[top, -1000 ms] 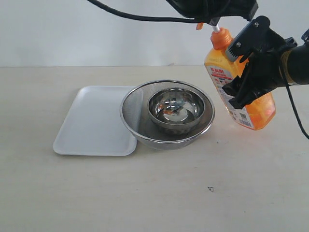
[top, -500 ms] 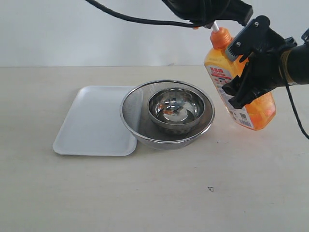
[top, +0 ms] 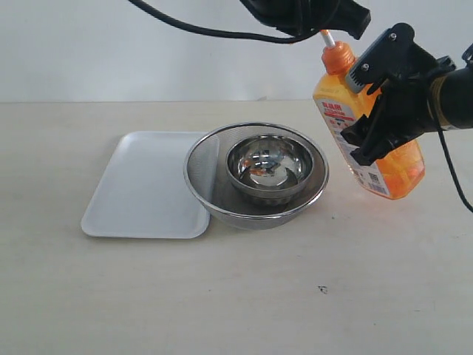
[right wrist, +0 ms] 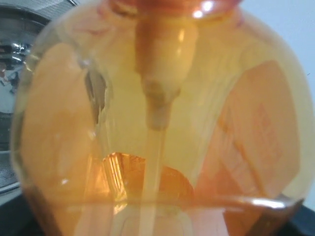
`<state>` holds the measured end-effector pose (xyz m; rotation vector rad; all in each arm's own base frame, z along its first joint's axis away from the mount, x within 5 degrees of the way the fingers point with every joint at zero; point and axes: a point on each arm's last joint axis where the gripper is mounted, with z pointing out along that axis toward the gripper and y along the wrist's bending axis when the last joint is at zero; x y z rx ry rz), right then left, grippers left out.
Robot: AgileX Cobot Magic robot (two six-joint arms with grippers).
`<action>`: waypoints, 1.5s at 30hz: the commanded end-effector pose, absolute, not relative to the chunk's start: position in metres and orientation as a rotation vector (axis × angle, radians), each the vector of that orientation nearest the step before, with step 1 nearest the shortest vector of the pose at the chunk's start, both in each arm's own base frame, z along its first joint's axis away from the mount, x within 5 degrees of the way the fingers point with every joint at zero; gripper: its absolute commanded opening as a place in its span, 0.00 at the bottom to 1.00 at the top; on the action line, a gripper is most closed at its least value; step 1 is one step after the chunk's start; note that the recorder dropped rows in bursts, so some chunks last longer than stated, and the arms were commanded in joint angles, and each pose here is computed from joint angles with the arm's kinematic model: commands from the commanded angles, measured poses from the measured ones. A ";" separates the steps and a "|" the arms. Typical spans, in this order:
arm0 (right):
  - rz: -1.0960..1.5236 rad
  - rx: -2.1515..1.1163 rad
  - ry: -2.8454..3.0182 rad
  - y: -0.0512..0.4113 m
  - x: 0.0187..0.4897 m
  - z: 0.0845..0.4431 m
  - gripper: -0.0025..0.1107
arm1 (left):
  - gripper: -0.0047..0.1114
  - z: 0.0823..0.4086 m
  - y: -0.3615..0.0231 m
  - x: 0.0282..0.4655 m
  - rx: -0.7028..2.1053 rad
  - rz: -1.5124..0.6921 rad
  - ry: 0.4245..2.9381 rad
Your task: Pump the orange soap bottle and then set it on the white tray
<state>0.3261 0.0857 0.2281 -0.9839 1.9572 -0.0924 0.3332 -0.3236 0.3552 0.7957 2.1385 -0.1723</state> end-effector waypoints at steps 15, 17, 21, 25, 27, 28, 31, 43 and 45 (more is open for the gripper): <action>-0.126 -1.012 1.919 0.086 0.333 0.234 0.02 | 0.08 0.378 -0.333 0.329 0.818 -0.361 1.963; -0.125 -1.017 1.925 0.088 0.341 0.230 0.02 | 0.08 0.380 -0.333 0.331 0.824 -0.331 1.921; -0.112 -1.024 1.924 0.091 0.352 0.227 0.02 | 0.08 0.381 -0.332 0.332 0.834 -0.298 1.902; -0.107 -1.028 1.889 0.094 0.358 0.235 0.02 | 0.08 0.376 -0.331 0.337 0.822 -0.248 1.901; -0.112 -1.032 1.877 0.095 0.360 0.238 0.02 | 0.08 0.371 -0.332 0.340 0.813 -0.221 1.913; -0.115 -1.035 1.871 0.095 0.360 0.239 0.02 | 0.08 0.368 -0.332 0.341 0.815 -0.208 1.921; -0.115 -1.031 1.868 0.095 0.361 0.240 0.02 | 0.08 0.365 -0.332 0.343 0.800 -0.197 1.932; -0.104 -1.011 1.876 0.095 0.361 0.241 0.02 | 0.08 0.363 -0.322 0.348 0.757 -0.062 1.963; -0.110 -1.008 1.877 0.095 0.361 0.241 0.02 | 0.08 0.363 -0.322 0.348 0.757 -0.059 1.967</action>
